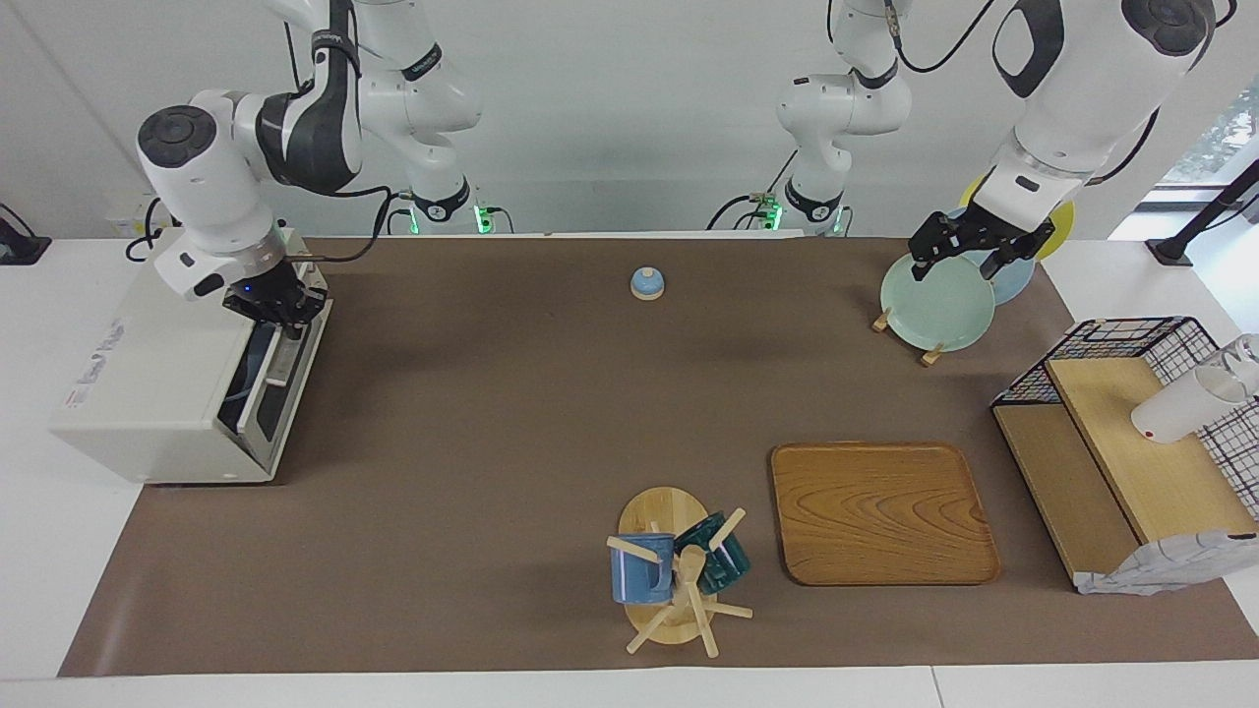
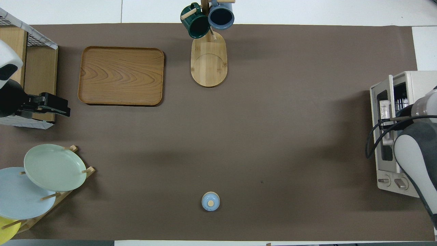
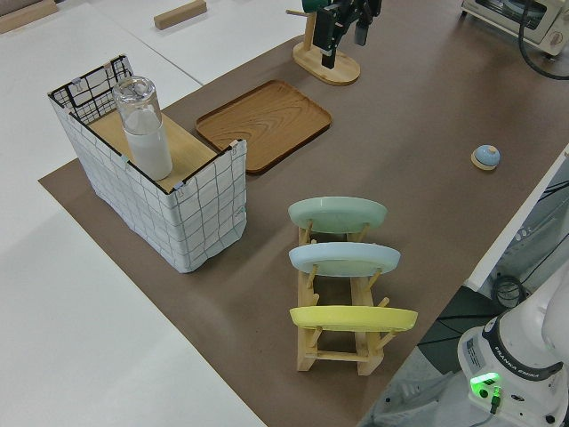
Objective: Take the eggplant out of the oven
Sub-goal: 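Reach the right gripper into the open toaster oven toward the plate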
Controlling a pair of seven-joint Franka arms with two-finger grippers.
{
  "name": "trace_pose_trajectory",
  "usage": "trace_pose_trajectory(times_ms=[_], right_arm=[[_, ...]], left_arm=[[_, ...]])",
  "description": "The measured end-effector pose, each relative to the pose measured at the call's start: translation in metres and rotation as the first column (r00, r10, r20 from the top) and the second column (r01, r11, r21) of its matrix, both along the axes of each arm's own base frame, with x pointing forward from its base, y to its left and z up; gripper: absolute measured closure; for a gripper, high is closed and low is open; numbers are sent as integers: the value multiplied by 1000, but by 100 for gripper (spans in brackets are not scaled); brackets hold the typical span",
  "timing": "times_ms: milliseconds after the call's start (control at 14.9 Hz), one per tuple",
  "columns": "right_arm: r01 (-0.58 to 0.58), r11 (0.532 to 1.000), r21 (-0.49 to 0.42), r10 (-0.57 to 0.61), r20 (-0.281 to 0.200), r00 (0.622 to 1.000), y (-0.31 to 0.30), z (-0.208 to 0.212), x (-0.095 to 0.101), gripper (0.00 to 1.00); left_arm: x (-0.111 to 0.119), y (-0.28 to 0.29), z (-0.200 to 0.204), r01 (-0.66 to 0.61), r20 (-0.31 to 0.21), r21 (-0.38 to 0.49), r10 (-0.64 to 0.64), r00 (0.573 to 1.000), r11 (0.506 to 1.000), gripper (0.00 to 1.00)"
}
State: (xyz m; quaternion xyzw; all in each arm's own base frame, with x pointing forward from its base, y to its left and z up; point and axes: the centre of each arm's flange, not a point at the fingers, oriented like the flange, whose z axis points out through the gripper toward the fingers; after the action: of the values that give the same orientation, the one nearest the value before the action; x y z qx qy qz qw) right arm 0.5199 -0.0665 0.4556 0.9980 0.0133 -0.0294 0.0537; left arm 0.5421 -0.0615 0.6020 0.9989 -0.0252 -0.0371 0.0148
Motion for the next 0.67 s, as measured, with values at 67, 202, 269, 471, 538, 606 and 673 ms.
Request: trace_pose_trajectory(times_ms=[67,202,269,471,538,606,673], right_arm=[[5,1000,22,-5,8,1000,9,-7,0,99],[17,997,81,-19,21,1000,25,-26,-1,99],[17,995,102,-20,26,999,33,-39,-1,99],[19,994,109,-26,63,998,61,-85,0,99],[28,994,107,-35,65,997,67,-99,0,99],[32,994,106,-39,61,997,71,-113,2,99],[35,994,104,-41,57,998,74,-125,3,99]], left_arm=[[0,0,0,0,0,0,0,1000,1000,0],[0,0,0,0,0,0,0,1000,1000,0],[0,0,0,0,0,0,0,1000,1000,0],[0,0,0,0,0,0,0,1000,1000,0],[0,0,0,0,0,0,0,1000,1000,0],[0,0,0,0,0,0,0,1000,1000,0],[0,0,0,0,0,0,0,1000,1000,0]])
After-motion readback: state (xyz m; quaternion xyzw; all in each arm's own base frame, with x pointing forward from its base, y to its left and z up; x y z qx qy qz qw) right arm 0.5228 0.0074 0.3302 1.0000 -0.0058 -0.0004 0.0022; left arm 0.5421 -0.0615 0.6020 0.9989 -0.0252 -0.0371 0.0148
